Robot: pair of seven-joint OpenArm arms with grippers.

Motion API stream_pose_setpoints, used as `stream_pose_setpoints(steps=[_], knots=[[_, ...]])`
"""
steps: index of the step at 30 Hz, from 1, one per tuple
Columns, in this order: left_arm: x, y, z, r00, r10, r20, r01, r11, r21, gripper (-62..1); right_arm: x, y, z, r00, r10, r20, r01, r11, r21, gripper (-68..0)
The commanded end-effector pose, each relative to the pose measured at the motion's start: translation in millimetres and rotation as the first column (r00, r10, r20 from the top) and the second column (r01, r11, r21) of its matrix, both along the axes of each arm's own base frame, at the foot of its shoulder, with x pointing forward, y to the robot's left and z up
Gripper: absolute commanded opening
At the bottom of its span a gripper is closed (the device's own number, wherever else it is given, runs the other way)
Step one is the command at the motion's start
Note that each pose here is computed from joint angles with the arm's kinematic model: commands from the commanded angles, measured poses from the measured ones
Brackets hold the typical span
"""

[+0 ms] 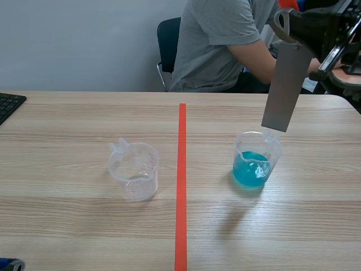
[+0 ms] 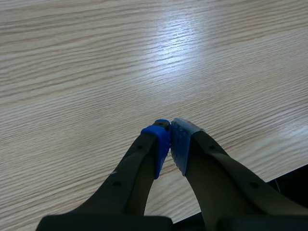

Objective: Do the redox reaction experiment.
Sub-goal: 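Raise the plate and point at it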

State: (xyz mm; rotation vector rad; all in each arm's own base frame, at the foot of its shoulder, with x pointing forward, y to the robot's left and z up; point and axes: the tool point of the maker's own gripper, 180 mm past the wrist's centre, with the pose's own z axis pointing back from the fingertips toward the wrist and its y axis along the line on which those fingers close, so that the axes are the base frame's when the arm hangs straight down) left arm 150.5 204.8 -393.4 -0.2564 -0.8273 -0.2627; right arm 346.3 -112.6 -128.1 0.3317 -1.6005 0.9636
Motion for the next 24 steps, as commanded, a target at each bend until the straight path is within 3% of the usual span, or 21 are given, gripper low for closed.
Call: stream_pose_setpoints(steps=[1,7,12,18,24], knots=[[5,-2,5,1.0,0.005,0.029,-0.004,1.0,-0.012,-56.5,-2.3,1,18,0.999,0.019,0.046,-0.019,1.0,0.012,-66.0],[10,-3,10,0.999,-0.007,0.054,0.008,1.0,-0.02,-56.5,-3.1,2,20,0.999,0.023,0.047,-0.024,0.999,0.022,-66.0],[25,-17,38,0.984,-0.11,0.142,0.12,0.991,-0.06,-56.5,-3.1,2,20,0.999,0.023,0.048,-0.024,0.999,0.023,-66.0],[58,-49,80,0.92,-0.298,0.255,0.326,0.943,-0.074,-56.5,-3.1,2,20,0.999,0.023,0.048,-0.024,0.999,0.023,-66.0],[87,-88,101,0.842,-0.414,0.346,0.461,0.886,-0.059,-56.5,-3.1,2,20,0.999,0.023,0.048,-0.024,0.999,0.023,-66.0]])
